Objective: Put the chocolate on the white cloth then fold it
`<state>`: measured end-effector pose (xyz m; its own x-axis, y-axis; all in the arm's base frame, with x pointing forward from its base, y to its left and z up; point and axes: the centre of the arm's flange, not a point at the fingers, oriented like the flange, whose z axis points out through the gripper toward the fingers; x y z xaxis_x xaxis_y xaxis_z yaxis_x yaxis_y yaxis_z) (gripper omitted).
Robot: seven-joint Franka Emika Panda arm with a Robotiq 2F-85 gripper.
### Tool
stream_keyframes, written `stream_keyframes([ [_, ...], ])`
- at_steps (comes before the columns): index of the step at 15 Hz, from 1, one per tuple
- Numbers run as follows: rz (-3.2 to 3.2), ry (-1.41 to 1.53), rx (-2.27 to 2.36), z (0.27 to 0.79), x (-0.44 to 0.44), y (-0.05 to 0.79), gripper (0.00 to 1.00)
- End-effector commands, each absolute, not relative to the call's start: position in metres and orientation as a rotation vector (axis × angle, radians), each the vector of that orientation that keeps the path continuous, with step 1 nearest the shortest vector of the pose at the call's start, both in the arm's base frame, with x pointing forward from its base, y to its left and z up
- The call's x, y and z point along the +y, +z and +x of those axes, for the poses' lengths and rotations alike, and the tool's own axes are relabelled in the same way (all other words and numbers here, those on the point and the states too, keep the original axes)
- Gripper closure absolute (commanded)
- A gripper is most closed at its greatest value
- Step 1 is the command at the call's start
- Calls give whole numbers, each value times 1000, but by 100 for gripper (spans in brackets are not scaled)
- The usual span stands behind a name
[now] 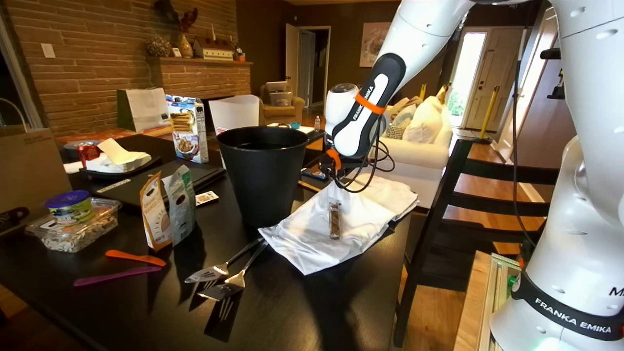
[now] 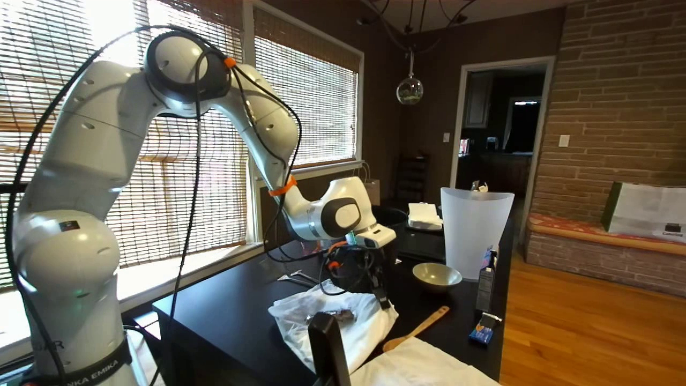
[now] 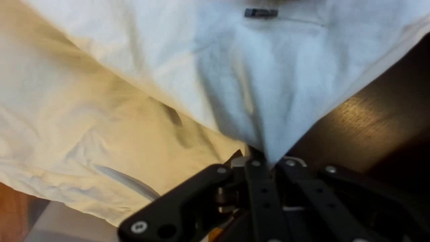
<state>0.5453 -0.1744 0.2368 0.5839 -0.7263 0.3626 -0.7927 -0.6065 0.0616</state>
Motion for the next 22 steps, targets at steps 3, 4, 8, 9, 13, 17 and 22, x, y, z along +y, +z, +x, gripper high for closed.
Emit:
stream_keyframes([
  [3, 2704, 301, -1248, 520, -142, 269, 99],
  [4, 2721, 277, -1245, 518, -138, 272, 99],
  [8, 2765, 187, -1226, 509, -124, 283, 99],
  [9, 2768, 172, -1220, 507, -121, 285, 99],
  [13, 2738, 165, -1246, 509, -124, 287, 99],
  [17, 2796, 130, -1215, 499, -121, 290, 99],
  [22, 2870, -13, -1176, 492, -113, 292, 99],
])
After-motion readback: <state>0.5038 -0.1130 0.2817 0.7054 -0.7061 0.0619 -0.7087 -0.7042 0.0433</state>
